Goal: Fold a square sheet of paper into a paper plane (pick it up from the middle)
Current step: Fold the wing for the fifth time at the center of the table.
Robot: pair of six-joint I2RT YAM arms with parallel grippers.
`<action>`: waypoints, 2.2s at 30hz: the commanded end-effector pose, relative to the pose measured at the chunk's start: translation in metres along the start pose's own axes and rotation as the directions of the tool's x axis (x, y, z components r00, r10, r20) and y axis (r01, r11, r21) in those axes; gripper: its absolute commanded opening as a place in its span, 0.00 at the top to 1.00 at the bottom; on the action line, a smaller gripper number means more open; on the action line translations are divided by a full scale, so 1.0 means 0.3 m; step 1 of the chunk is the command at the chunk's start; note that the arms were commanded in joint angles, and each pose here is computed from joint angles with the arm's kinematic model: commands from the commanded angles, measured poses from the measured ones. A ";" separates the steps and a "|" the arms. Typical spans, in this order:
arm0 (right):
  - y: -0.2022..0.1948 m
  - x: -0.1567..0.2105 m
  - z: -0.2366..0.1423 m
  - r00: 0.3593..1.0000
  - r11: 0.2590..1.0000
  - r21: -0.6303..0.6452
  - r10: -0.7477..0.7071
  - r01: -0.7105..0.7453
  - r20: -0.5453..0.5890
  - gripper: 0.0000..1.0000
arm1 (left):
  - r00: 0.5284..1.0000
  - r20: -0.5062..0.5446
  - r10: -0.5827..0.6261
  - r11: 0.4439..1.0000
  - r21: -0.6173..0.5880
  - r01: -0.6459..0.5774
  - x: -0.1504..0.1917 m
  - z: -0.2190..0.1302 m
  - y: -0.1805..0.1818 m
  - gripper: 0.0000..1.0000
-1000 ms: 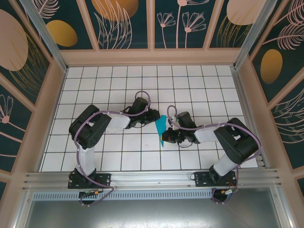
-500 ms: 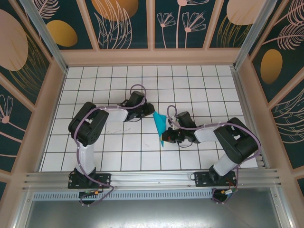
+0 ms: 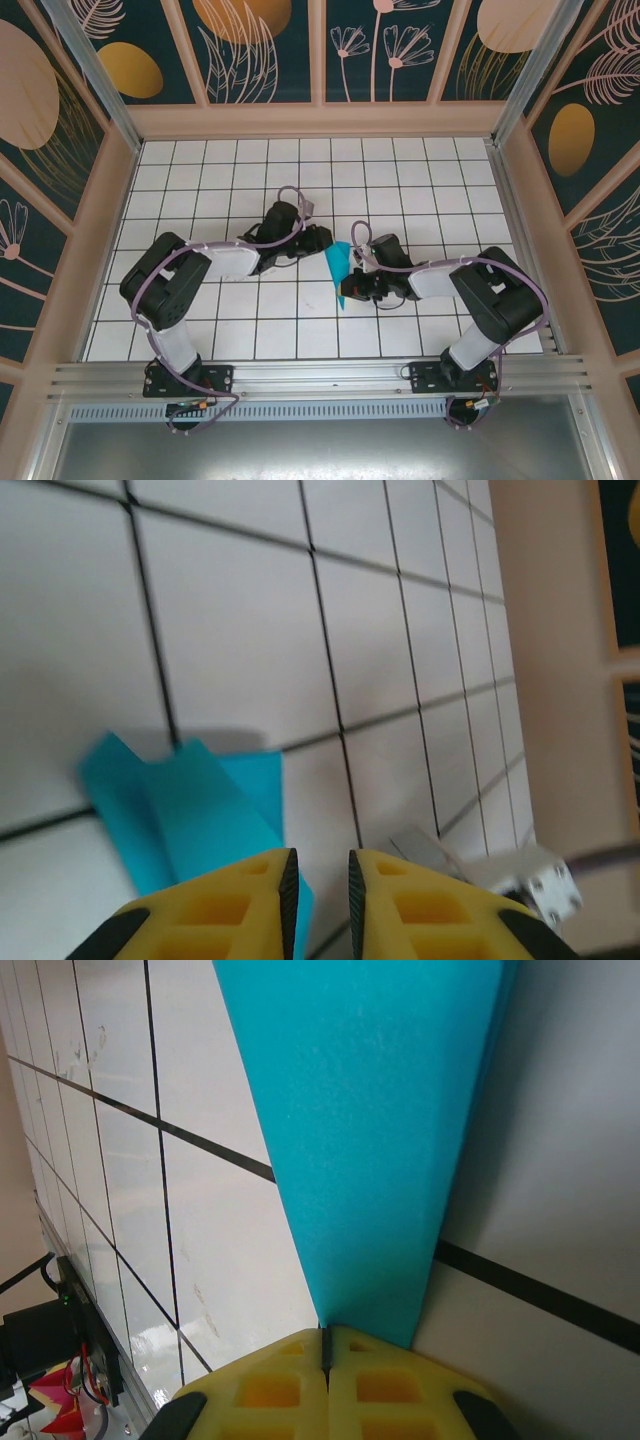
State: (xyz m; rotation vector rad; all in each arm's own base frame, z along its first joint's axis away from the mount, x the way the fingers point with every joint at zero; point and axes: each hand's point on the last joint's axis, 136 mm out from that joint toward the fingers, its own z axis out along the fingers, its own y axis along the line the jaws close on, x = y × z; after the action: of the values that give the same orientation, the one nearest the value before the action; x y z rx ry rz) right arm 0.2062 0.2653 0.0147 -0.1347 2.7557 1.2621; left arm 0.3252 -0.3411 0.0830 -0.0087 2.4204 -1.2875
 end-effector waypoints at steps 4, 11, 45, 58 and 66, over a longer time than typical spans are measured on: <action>-0.139 0.126 0.023 0.990 0.986 0.149 0.087 -0.070 -0.110 1.00 | 0.996 -0.083 0.029 0.990 0.137 -0.018 0.075 0.075 -0.058 0.77; -0.094 0.097 0.001 0.995 0.991 0.122 0.058 -0.048 -0.078 1.00 | 0.995 -0.092 -0.030 1.000 -0.001 0.030 0.093 0.147 0.085 0.76; -0.006 0.155 -0.013 0.994 0.997 0.005 0.083 -0.083 -0.075 0.95 | 0.991 -0.057 -0.124 0.981 -0.160 0.114 0.126 0.131 0.225 0.78; 0.189 0.000 -0.127 0.992 0.998 -0.042 -0.034 0.040 0.122 0.96 | 0.989 -0.063 -0.133 0.981 -0.151 0.122 0.139 0.127 0.222 0.78; 0.196 -0.124 -0.049 0.981 0.995 -0.088 0.061 -0.046 0.184 0.97 | 0.988 -0.068 -0.135 0.983 -0.137 0.125 0.142 0.130 0.217 0.78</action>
State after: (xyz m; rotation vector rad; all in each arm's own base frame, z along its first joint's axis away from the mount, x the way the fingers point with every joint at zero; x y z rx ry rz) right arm 0.2169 0.2840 0.0703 -0.0061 2.6076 1.2974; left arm 0.3189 -0.3608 0.0270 -0.0809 2.5128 -1.3073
